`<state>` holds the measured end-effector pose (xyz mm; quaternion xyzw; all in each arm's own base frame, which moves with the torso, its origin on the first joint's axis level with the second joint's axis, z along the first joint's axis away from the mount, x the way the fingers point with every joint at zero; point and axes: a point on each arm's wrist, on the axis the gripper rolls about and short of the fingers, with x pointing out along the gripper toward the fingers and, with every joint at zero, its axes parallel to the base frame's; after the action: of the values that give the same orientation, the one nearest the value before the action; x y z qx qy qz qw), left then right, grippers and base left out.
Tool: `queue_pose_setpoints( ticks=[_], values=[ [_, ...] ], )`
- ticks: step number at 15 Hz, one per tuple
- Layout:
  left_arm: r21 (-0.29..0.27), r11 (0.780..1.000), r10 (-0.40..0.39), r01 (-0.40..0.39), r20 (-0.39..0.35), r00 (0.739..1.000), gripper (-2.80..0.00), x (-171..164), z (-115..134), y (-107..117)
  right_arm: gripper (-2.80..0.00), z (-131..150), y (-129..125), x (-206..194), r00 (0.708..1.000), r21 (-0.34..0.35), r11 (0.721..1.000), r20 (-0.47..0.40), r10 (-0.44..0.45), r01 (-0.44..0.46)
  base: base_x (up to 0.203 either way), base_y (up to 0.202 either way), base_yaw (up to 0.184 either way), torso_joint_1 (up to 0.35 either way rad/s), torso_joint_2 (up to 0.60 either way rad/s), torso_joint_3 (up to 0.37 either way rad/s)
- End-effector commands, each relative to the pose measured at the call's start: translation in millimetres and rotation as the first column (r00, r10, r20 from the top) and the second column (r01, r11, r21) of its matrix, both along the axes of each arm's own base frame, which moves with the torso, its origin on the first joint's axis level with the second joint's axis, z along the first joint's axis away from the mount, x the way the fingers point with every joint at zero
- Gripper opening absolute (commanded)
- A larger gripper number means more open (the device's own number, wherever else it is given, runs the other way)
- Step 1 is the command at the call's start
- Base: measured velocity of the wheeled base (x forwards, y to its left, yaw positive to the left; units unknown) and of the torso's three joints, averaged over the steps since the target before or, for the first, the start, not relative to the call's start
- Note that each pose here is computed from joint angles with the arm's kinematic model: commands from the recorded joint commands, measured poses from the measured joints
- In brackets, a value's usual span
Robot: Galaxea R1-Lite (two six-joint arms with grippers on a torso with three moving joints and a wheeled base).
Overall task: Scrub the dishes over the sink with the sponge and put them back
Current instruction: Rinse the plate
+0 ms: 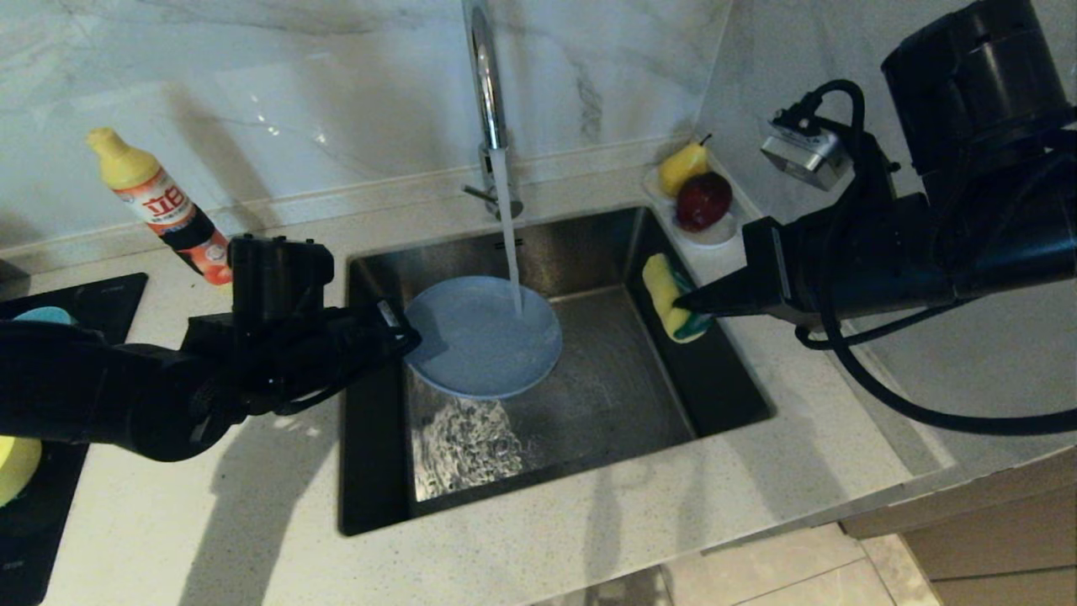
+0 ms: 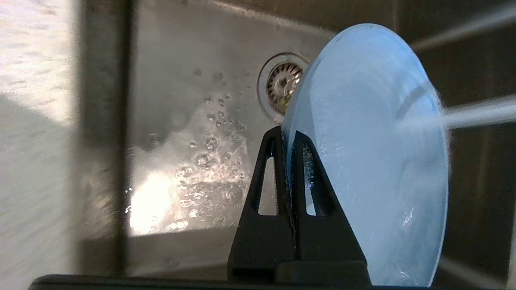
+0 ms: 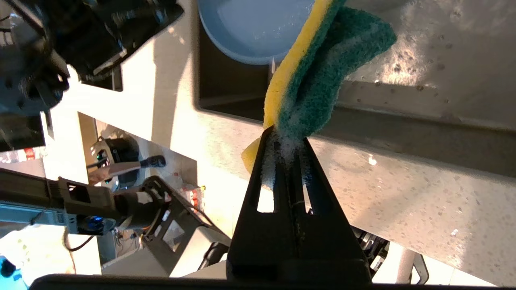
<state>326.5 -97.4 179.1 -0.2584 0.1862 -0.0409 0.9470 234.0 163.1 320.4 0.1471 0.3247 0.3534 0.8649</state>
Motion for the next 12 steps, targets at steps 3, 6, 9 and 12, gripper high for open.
queue_pose_setpoints(
  ticks=[3, 6, 9, 12],
  values=[
    [-0.018, 1.0, 0.009, -0.009, 0.007, 1.0, -2.8, 35.0, -7.1, -8.6, -2.8, -11.8, -10.7, -5.1, 0.999, 0.025, 0.999, 0.029, -0.021, 0.02, 0.0, 0.0, 0.0, 0.0, 0.0, 0.0],
    [-0.015, 1.0, 0.012, -0.011, 0.021, 1.0, -2.8, 47.1, -9.3, -10.8, -2.8, -16.5, -13.0, -8.6, 1.0, 0.018, 1.0, 0.017, -0.02, 0.019, 0.0, 0.0, 0.0, 0.0, 0.0, 0.0],
    [-0.036, 0.999, -0.022, 0.023, 0.036, 0.999, -2.8, 51.0, -5.3, -12.4, -2.8, -23.9, -14.3, -10.7, 1.0, 0.003, 1.0, -0.006, -0.019, 0.019, 0.0, 0.0, 0.0, 0.0, 0.0, 0.0],
    [-0.073, 0.99, -0.115, 0.12, 0.061, 0.991, -2.8, 51.2, -2.2, -15.4, -2.8, -24.7, -17.0, -15.0, 1.0, 0.002, 1.0, -0.008, -0.019, 0.019, 0.0, 0.0, 0.0, 0.0, 0.0, 0.0]
  ],
)
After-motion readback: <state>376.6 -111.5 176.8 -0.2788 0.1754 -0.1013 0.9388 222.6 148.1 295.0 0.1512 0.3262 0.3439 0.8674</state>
